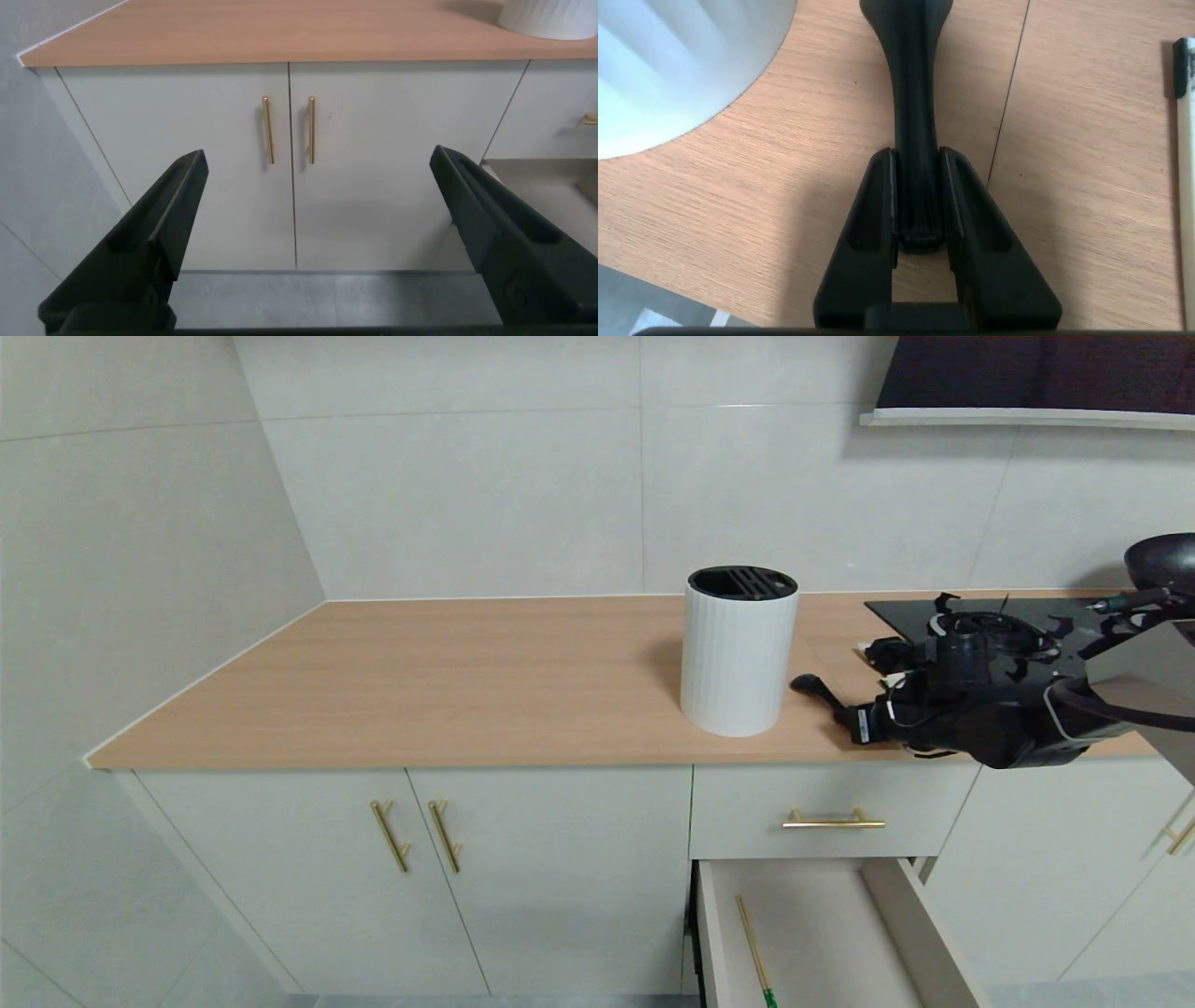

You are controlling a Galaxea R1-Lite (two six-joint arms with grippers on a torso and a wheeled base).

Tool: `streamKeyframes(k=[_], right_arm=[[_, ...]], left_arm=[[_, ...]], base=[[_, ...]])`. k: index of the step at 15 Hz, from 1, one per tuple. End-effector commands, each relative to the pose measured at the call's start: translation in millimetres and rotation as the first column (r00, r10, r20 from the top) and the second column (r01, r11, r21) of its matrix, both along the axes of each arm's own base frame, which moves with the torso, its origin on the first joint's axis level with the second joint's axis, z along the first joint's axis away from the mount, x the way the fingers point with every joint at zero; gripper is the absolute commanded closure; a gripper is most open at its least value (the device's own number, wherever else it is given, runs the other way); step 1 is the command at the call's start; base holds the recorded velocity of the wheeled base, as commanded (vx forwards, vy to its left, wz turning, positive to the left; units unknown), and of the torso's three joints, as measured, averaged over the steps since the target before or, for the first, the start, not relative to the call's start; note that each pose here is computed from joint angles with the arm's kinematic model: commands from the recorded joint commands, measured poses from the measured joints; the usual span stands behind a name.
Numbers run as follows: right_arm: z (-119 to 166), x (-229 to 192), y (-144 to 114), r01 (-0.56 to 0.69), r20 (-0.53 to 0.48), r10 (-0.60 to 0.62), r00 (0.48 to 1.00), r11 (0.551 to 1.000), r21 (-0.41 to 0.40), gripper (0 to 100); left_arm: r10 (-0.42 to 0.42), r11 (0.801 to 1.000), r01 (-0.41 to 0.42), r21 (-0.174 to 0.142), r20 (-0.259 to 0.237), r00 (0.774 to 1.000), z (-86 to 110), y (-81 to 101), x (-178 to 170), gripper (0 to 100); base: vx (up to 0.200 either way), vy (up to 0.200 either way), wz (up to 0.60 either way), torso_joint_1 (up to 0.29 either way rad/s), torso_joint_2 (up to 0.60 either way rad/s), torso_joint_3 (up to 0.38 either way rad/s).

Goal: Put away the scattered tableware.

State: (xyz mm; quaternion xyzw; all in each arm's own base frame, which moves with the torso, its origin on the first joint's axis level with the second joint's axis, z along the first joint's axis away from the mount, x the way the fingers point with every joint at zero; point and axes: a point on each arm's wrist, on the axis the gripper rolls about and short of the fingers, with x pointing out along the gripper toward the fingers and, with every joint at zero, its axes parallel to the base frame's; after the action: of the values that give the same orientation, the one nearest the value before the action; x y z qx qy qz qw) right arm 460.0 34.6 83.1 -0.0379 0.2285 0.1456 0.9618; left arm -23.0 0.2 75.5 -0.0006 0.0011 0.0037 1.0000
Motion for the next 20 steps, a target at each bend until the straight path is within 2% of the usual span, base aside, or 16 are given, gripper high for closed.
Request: streamKeyframes(k=[1,2,5,7,9,13,15,17,20], right_arm=[[5.0,-0.1,1.4,0.019,0.007,-0.019,1.0,1.0,-0.001,100],[15.9,-2.5,3.0,0.072,0.006,-0.072,0.997,0.997,0.012,100],[56.7,-24.9,15.1,0.132,-0.032,-0.13,0.991,0.987,0.087,100],[85.2,-55.1,18.1,0.224,-0.106,-0.211,0.972,0.964,0.142,100],[107.8,-91.5,14.5,0.252,-0.156,-0.228,0.961,0.955,0.158,100],[117.5,-156.2,6.5,0.243,-0.188,-0.212,0.959,0.957,0.161,100],[126.4,-192.6,3.7,0.169,-0.179,-0.132,0.975,0.963,0.212,100],[128.7,-213.6,7.8,0.132,-0.17,-0.095,0.981,0.966,0.221,100],[114.7,-227.1,8.5,0.133,-0.214,-0.088,0.973,0.969,0.207,100]], left_arm=[[0.0,1.0,0.0,0.0,-0.001,1.0,-0.1,0.0,0.0,0],[0.0,1.0,0.0,0.0,-0.001,1.0,-0.1,0.0,0.0,0],[0.0,1.0,0.0,0.0,-0.001,1.0,-0.1,0.0,0.0,0],[0.0,1.0,0.0,0.0,-0.001,1.0,-0.1,0.0,0.0,0],[0.0,1.0,0.0,0.0,-0.001,1.0,-0.1,0.0,0.0,0],[0.0,1.0,0.0,0.0,-0.001,1.0,-0.1,0.0,0.0,0],[0.0,1.0,0.0,0.0,-0.001,1.0,-0.1,0.0,0.0,0],[0.0,1.0,0.0,0.0,-0.001,1.0,-0.1,0.0,0.0,0],[0.0,1.0,0.0,0.0,-0.001,1.0,-0.1,0.0,0.0,0]], base=[[0.0,0.0,0.0,0.0,0.0,0.0],[0.0,0.0,0.0,0.0,0.0,0.0],[0.0,0.0,0.0,0.0,0.0,0.0],[0.0,0.0,0.0,0.0,0.0,0.0],[0.0,0.0,0.0,0.0,0.0,0.0],[0.0,0.0,0.0,0.0,0.0,0.0],[0.0,0.0,0.0,0.0,0.0,0.0],[0.0,0.0,0.0,0.0,0.0,0.0],[0.0,0.0,0.0,0.0,0.0,0.0]])
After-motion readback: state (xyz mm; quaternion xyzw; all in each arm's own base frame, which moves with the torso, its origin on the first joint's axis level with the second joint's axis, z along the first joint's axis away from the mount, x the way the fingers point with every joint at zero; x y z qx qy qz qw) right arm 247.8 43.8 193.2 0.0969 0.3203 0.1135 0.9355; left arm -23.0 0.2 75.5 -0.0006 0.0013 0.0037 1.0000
